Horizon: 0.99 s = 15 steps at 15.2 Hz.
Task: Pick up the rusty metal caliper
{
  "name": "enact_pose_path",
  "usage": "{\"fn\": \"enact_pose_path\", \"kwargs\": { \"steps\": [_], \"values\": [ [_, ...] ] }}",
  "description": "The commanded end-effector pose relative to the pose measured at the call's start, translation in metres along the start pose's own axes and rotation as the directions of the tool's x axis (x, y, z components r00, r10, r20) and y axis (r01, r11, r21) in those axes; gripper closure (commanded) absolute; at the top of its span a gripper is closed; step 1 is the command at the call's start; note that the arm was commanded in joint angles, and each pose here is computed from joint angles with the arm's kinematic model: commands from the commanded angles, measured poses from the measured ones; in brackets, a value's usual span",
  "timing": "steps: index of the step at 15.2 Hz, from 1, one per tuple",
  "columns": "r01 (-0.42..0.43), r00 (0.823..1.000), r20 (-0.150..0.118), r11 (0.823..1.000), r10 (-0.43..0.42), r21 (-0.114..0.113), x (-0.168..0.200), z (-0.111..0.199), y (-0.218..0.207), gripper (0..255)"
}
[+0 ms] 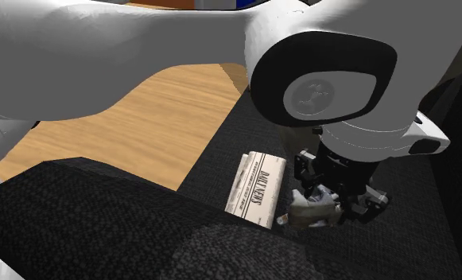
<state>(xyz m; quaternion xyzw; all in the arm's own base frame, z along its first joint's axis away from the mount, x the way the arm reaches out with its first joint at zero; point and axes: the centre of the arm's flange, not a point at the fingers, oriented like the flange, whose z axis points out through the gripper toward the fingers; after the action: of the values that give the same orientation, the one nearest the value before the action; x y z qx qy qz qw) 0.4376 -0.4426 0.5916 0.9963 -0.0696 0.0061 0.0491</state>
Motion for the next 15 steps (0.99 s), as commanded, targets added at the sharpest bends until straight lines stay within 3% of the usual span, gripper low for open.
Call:
{"fn": "enact_pose_path", "kwargs": {
  "steps": [1, 15],
  "values": [
    [0.001, 1.000, 0.002, 1.000, -0.001, 0.002, 0.001, -0.004, 0.000, 255],
    [0.001, 1.000, 0.002, 1.000, -0.001, 0.002, 0.002, -0.078, 0.007, 255]
  ]
}}
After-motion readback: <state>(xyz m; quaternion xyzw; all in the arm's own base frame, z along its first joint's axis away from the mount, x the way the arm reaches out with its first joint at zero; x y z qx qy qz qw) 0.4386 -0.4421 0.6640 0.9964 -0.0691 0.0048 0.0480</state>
